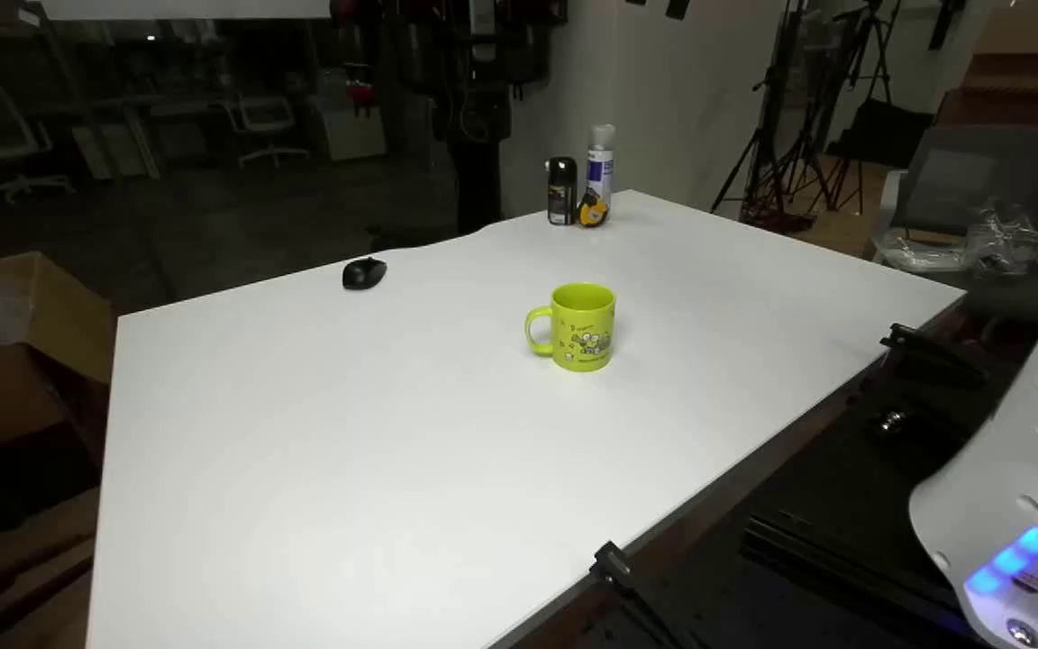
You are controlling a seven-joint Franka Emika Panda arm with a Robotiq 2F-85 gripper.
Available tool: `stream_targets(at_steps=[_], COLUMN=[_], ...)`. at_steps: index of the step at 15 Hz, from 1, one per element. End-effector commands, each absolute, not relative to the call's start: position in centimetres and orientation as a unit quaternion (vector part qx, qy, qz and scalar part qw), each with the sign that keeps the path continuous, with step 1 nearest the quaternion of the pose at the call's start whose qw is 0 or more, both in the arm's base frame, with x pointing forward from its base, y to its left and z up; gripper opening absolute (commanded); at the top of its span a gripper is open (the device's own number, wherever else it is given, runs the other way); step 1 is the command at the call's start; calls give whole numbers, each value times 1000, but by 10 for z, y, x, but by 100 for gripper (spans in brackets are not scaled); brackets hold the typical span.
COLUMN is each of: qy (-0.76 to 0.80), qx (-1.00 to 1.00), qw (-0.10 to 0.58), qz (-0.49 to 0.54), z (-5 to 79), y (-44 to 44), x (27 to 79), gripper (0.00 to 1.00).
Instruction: Move the mug cup to the right
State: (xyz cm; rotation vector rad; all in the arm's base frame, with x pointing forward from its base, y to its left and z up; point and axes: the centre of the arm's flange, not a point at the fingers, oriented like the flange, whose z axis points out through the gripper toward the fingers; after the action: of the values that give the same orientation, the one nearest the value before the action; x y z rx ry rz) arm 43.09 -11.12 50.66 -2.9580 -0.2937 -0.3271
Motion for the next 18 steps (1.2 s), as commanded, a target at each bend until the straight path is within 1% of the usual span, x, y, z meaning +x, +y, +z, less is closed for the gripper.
stream_targets(at_steps=[1,13,18], qy=[-98,-98,-100], qx=[-986,-986,-992], qw=[75,75,8], qz=[-109,-111,-82], z=[507,507,482], y=[-111,-111,-94], x=[431,431,454], gripper=[100,100,100])
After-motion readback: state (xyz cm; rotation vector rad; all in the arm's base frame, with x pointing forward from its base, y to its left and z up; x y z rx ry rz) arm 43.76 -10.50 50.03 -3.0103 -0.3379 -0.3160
